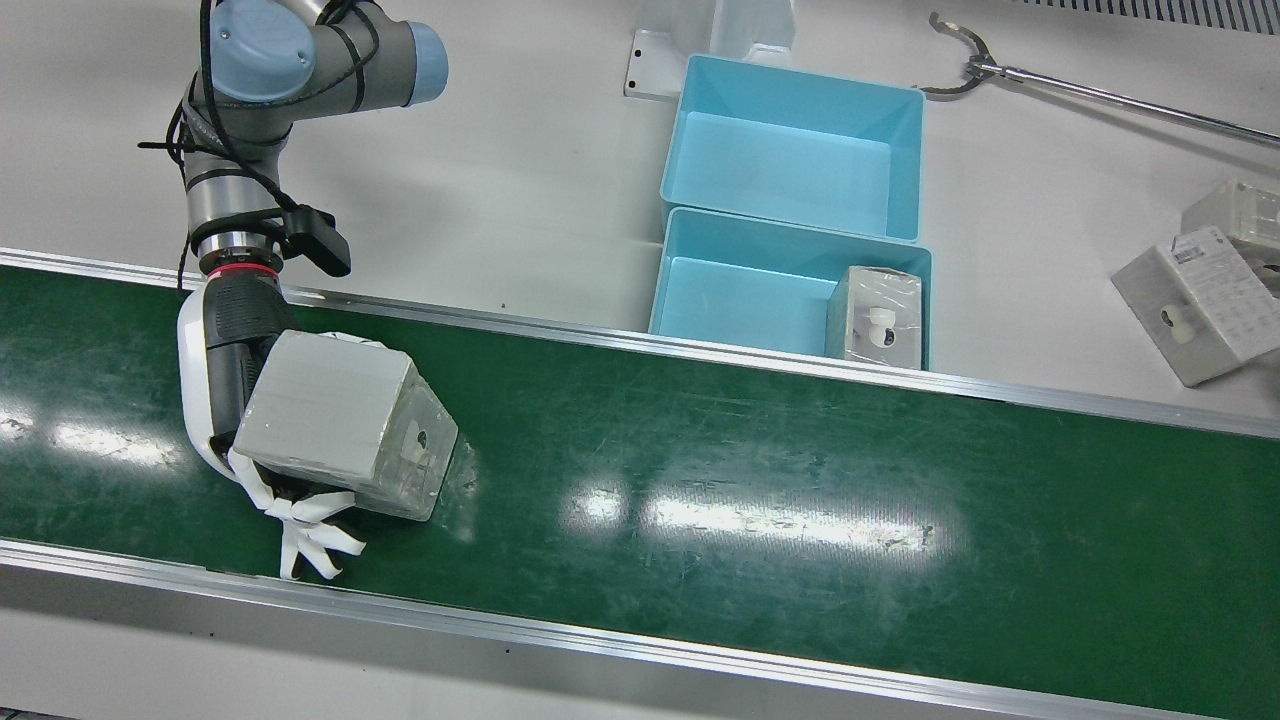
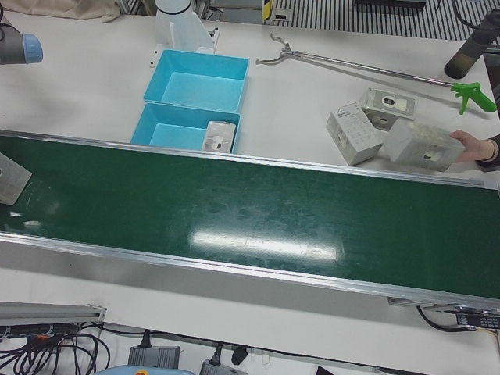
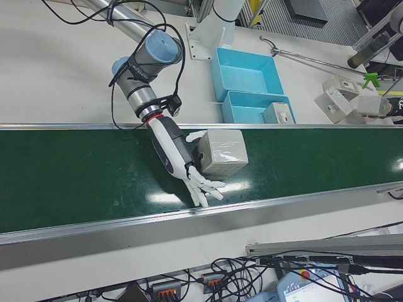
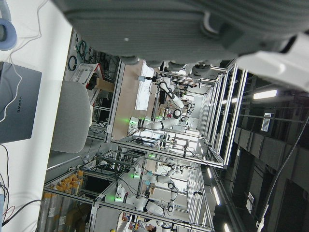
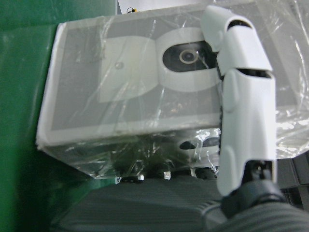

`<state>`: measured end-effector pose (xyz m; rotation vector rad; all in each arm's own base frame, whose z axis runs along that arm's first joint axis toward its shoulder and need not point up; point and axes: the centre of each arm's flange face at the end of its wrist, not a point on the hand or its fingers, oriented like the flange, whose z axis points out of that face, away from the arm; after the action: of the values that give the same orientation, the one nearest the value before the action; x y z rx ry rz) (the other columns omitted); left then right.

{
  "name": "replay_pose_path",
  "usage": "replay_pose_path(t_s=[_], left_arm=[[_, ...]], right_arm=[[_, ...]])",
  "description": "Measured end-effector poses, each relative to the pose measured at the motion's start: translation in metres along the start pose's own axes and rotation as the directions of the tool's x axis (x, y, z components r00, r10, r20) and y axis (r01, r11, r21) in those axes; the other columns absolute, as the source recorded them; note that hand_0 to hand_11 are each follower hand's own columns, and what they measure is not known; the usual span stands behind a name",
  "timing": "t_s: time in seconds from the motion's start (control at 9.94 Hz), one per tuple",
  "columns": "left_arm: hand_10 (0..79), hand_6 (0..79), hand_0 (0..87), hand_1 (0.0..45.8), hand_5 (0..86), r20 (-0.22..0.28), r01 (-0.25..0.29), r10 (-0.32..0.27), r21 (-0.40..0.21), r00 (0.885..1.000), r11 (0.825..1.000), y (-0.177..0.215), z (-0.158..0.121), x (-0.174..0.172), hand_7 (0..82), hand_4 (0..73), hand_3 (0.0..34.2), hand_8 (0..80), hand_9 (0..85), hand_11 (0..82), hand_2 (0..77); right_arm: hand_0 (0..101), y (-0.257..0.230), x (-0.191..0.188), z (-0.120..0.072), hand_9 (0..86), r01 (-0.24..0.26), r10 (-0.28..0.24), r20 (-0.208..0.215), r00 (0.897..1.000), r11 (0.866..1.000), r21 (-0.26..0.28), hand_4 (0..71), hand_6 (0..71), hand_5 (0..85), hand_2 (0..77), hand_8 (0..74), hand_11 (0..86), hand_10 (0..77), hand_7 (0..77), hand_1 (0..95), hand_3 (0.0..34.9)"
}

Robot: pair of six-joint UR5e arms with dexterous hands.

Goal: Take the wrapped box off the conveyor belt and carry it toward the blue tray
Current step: 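Lift the wrapped box off the belt with the right hand toward the tray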

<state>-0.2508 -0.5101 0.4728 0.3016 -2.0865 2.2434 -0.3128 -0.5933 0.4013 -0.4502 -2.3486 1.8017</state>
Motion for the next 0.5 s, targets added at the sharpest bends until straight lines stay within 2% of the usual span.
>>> replay_pose_path(t_s=[0.1,0.2,0.3,0.5], left_arm=[[0.5,0.5,0.0,0.0,1.1,0.0,0.0,0.0,0.0,1.0,1.0,0.0,0.0,0.0,0.5,0.0,0.0,0.5,0.0,0.5,0.5],[0.5,0.5,0.0,0.0,1.1,0.0,0.0,0.0,0.0,1.0,1.0,0.0,0.0,0.0,0.5,0.0,0.0,0.5,0.0,0.5,0.5],[0.0,0.5,0.0,0.0,1.1,0.0,0.0,0.0,0.0,1.0,1.0,0.0,0.0,0.0,0.5,0.0,0.0,0.5,0.0,0.5,0.5],[0.5,0.5,0.0,0.0,1.1,0.0,0.0,0.0,0.0,1.0,1.0,0.0,0.0,0.0,0.5,0.0,0.0,0.5,0.0,0.5,1.1]], right_arm=[[51,-0.001,0.0,0.0,15.8,0.002,-0.002,0.0,1.0,1.0,0.006,16.9,22.4,40.9,27.8,13.6,0.5,0.0,26.7,18.5,0.0],[51,0.0,-0.002,0.001,15.8,0.008,-0.008,0.003,1.0,1.0,0.019,16.9,22.4,40.9,27.8,13.6,0.5,0.0,26.7,18.5,0.0],[48,0.007,-0.008,0.003,32.7,0.013,-0.014,0.011,1.0,0.999,0.03,19.1,26.2,43.1,31.1,30.5,6.5,19.6,28.4,14.7,0.0],[46,0.04,-0.02,0.007,37.6,0.008,-0.009,0.025,1.0,1.0,0.01,19.1,32.2,45.3,34.4,38.7,26.2,38.2,30.0,8.2,0.0]])
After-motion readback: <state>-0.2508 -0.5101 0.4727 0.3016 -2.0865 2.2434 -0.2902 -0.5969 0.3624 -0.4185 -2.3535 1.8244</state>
